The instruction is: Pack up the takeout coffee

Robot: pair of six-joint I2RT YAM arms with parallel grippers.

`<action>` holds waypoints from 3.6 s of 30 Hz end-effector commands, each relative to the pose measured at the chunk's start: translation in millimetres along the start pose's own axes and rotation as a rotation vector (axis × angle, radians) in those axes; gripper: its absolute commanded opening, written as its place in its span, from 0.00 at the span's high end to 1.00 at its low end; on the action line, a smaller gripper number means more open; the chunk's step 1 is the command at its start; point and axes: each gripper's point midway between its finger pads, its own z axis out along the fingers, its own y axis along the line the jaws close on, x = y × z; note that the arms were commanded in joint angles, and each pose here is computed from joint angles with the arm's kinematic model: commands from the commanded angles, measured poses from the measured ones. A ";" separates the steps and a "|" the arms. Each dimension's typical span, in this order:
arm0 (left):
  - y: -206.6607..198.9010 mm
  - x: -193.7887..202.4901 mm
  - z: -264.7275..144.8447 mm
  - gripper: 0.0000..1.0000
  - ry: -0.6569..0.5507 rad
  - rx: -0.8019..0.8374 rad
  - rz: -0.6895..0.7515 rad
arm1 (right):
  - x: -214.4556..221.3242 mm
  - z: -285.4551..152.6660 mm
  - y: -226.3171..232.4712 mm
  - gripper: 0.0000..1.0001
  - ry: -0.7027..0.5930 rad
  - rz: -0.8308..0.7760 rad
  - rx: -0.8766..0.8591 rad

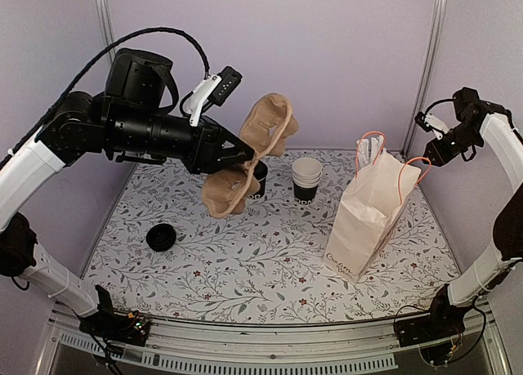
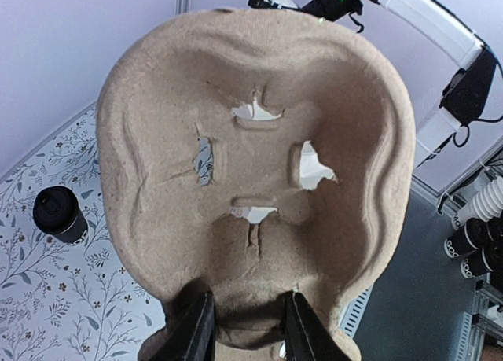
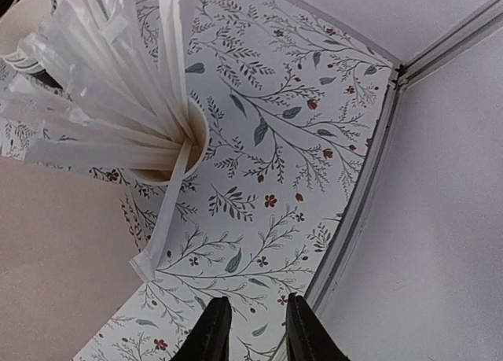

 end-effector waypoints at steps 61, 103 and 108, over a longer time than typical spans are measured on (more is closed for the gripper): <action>-99.8 -77.9 49.2 0.66 -0.346 0.215 0.152 | 31.8 -14.4 290.2 0.64 -0.183 -0.276 -0.948; -71.0 7.4 113.7 0.68 -0.136 0.186 -0.021 | 37.3 -1.6 276.1 0.60 -0.310 -0.211 -0.963; -69.8 30.8 116.8 0.68 -0.020 0.171 -0.037 | 36.3 -2.8 274.1 0.60 -0.324 -0.211 -0.959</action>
